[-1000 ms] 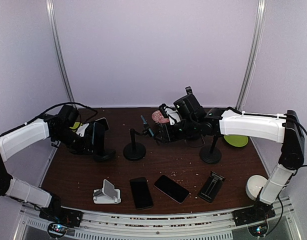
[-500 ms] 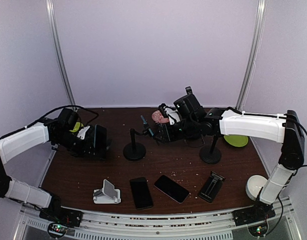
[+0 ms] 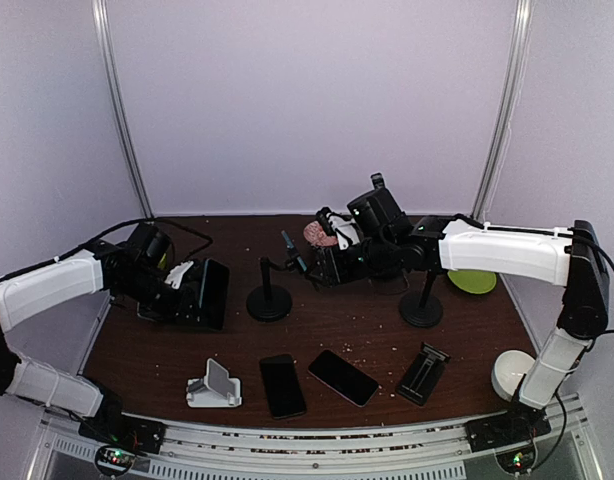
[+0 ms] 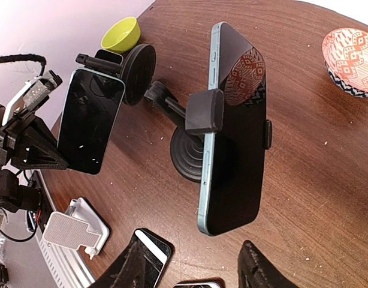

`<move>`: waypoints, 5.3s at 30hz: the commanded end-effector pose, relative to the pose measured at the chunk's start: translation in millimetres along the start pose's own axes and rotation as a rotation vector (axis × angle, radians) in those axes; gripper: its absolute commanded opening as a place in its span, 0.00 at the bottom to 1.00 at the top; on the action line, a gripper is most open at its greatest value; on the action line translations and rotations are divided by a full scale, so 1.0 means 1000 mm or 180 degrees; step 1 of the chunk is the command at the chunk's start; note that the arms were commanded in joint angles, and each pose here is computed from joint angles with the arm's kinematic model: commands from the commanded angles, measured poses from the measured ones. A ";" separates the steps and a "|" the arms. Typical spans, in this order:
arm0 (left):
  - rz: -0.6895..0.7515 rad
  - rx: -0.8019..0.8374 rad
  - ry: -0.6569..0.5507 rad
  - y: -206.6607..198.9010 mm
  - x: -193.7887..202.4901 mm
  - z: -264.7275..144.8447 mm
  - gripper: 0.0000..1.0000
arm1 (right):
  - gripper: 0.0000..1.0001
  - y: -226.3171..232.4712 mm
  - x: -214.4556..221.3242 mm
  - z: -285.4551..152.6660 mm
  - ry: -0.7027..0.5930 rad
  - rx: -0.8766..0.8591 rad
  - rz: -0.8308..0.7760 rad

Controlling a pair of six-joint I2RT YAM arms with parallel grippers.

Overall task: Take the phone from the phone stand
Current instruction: Place the phone at the center of the board, then adjust the phone stand with the phone at the center of the board.

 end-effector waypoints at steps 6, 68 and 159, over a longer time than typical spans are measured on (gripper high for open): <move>0.0080 0.0496 0.0138 -0.026 0.001 0.018 0.00 | 0.54 0.002 -0.009 -0.008 -0.0108 -0.0045 0.0002; -0.0289 0.0615 0.0803 -0.048 -0.036 0.096 0.07 | 0.54 -0.013 0.012 -0.018 -0.0089 0.0092 -0.0006; -0.1523 -0.1338 -0.1980 0.123 -0.119 -0.084 0.69 | 0.54 -0.021 0.015 -0.035 -0.0178 0.0202 -0.0081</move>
Point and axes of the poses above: each gripper's point midway between its finger pads, its own z axis out along the fingers, its own y axis along the line the jaws close on, x = y × z, the point moved 2 cm from there along -z, back along the fingers, and after that the axes turned 3 degrees about -z, right-handed, at the moved point
